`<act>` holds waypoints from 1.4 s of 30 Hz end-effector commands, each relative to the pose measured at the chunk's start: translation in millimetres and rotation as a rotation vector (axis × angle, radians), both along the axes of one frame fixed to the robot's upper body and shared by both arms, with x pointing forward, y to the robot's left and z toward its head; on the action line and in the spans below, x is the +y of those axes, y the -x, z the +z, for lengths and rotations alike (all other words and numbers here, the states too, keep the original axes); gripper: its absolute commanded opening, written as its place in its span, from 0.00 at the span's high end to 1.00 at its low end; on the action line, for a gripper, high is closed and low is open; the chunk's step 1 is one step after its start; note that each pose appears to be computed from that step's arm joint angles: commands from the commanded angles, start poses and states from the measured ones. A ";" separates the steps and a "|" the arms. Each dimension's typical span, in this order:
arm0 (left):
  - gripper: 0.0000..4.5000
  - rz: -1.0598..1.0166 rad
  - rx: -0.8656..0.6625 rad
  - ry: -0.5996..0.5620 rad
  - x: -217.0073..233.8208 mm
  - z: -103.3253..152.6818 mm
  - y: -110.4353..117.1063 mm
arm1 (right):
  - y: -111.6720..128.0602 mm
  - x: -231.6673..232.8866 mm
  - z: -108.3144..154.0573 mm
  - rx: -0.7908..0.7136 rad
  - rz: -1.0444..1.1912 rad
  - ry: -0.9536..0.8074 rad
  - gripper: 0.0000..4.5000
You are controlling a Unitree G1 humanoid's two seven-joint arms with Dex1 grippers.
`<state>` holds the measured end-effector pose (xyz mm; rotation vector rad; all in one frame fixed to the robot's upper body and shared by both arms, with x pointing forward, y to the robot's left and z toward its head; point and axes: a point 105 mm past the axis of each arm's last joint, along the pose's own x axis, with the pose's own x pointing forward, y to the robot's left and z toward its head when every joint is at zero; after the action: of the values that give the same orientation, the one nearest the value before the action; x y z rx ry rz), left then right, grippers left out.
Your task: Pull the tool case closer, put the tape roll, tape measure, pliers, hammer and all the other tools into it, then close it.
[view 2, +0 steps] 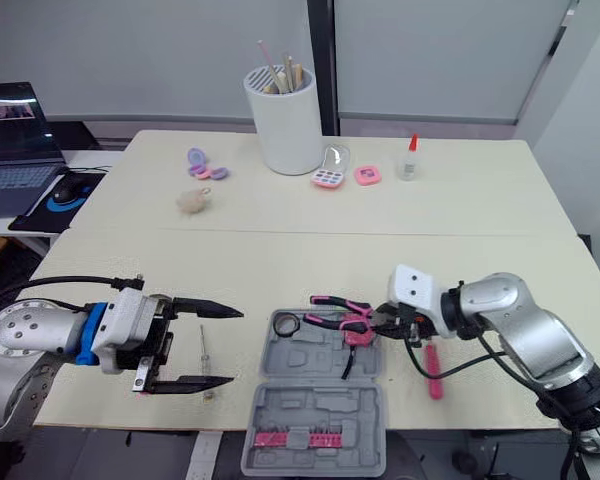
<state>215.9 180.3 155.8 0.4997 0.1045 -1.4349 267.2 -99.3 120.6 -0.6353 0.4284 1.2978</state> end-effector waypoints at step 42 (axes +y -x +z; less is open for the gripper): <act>0.00 0.020 -0.004 -0.125 29.3 4.6 19.4 | 5.4 75.3 -56.3 -0.047 0.167 0.186 0.72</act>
<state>196.8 209.4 151.1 0.5623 0.2200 -1.4260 266.2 -33.1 58.3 -0.8611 0.5142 1.3655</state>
